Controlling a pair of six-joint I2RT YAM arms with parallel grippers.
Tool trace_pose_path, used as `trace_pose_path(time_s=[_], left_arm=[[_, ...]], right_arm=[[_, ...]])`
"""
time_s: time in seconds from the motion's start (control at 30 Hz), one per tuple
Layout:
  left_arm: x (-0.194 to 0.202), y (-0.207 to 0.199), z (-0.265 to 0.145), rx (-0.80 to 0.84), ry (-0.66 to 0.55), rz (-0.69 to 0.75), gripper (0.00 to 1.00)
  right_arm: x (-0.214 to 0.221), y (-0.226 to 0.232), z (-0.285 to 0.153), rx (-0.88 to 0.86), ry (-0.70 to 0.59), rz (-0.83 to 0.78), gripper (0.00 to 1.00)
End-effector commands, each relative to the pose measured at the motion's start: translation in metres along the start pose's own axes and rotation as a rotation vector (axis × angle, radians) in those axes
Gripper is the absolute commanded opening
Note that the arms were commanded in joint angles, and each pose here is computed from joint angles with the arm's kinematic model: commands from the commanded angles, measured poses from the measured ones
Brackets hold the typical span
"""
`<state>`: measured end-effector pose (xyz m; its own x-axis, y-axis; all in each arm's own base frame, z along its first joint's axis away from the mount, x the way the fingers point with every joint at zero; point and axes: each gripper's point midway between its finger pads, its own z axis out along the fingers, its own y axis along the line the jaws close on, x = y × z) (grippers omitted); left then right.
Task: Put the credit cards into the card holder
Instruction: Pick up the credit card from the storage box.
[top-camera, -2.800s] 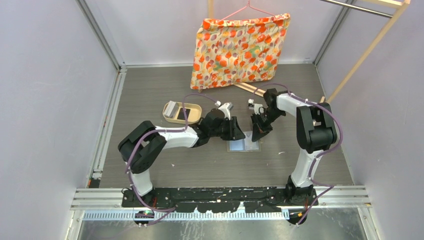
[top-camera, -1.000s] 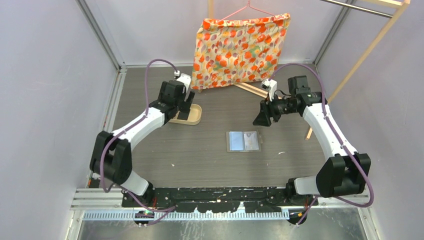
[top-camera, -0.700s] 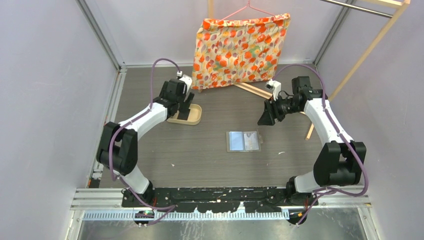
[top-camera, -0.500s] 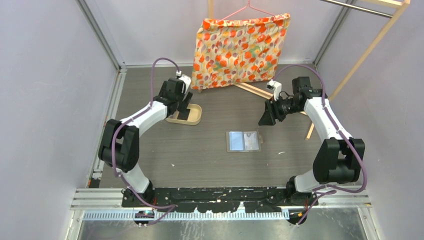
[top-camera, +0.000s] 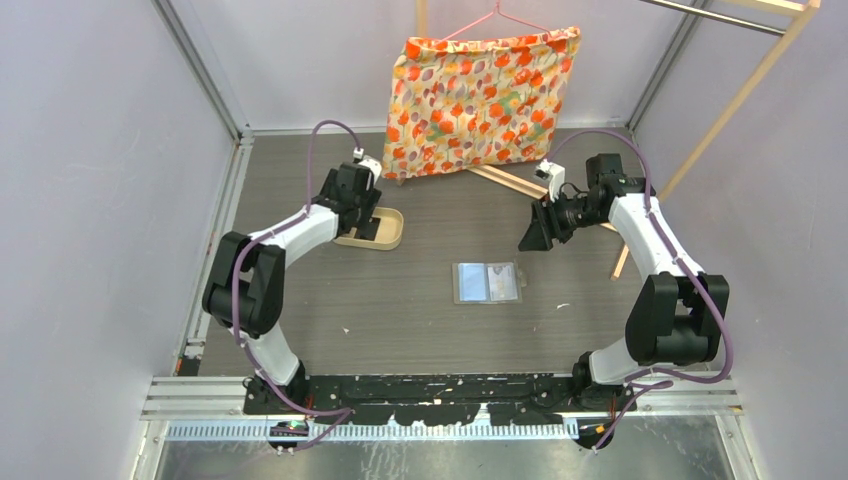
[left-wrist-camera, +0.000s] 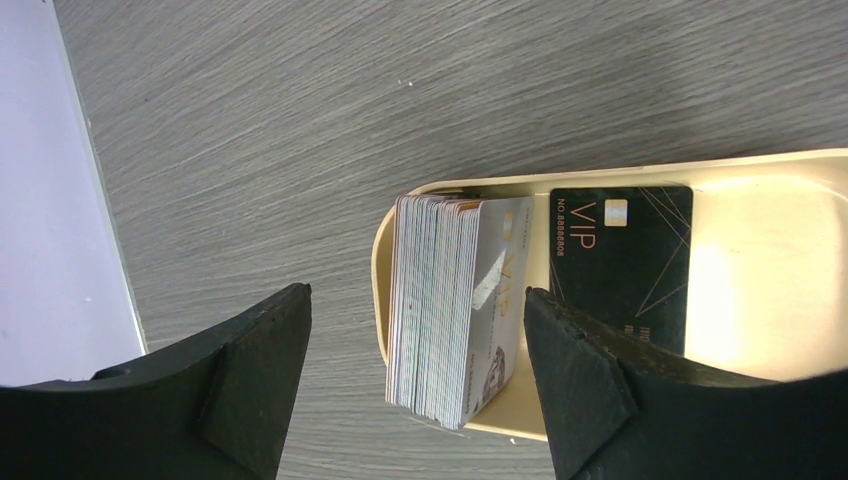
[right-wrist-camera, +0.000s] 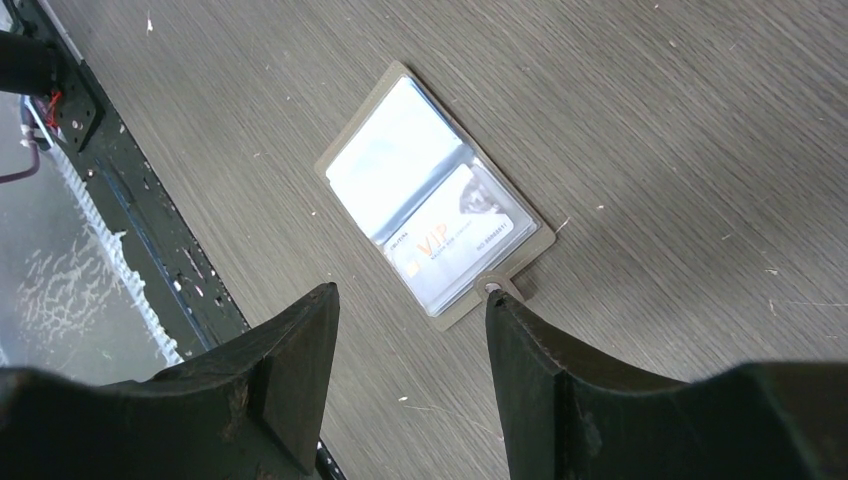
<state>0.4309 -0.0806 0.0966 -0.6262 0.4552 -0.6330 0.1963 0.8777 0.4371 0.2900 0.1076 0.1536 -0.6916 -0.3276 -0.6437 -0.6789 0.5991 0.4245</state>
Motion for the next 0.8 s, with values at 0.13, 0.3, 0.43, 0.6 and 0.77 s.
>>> trace_pose_path(time_s=[0.13, 0.3, 0.43, 0.6, 0.77], left_arm=[[0.0, 0.0054, 0.0104, -0.043, 0.003, 0.003, 0.73], [0.0033, 0.0044, 0.0133, -0.044, 0.022, 0.011, 0.71], [0.0046, 0.0064, 0.0141, -0.057, 0.029, 0.013, 0.69], [0.0051, 0.0101, 0.014, -0.078, 0.033, 0.011, 0.65], [0.0014, 0.0138, 0.0104, -0.09, 0.017, 0.001, 0.62]], right_arm=[[-0.0062, 0.0002, -0.0052, 0.003, -0.019, -0.029, 0.6], [-0.0061, -0.0001, -0.0058, 0.004, -0.019, -0.031, 0.6], [-0.0056, 0.0002, -0.0057, 0.003, -0.017, -0.029, 0.61], [-0.0057, 0.0002, -0.0054, 0.001, -0.017, -0.028, 0.6], [-0.0053, 0.0004, -0.005, -0.003, -0.016, -0.026, 0.61]])
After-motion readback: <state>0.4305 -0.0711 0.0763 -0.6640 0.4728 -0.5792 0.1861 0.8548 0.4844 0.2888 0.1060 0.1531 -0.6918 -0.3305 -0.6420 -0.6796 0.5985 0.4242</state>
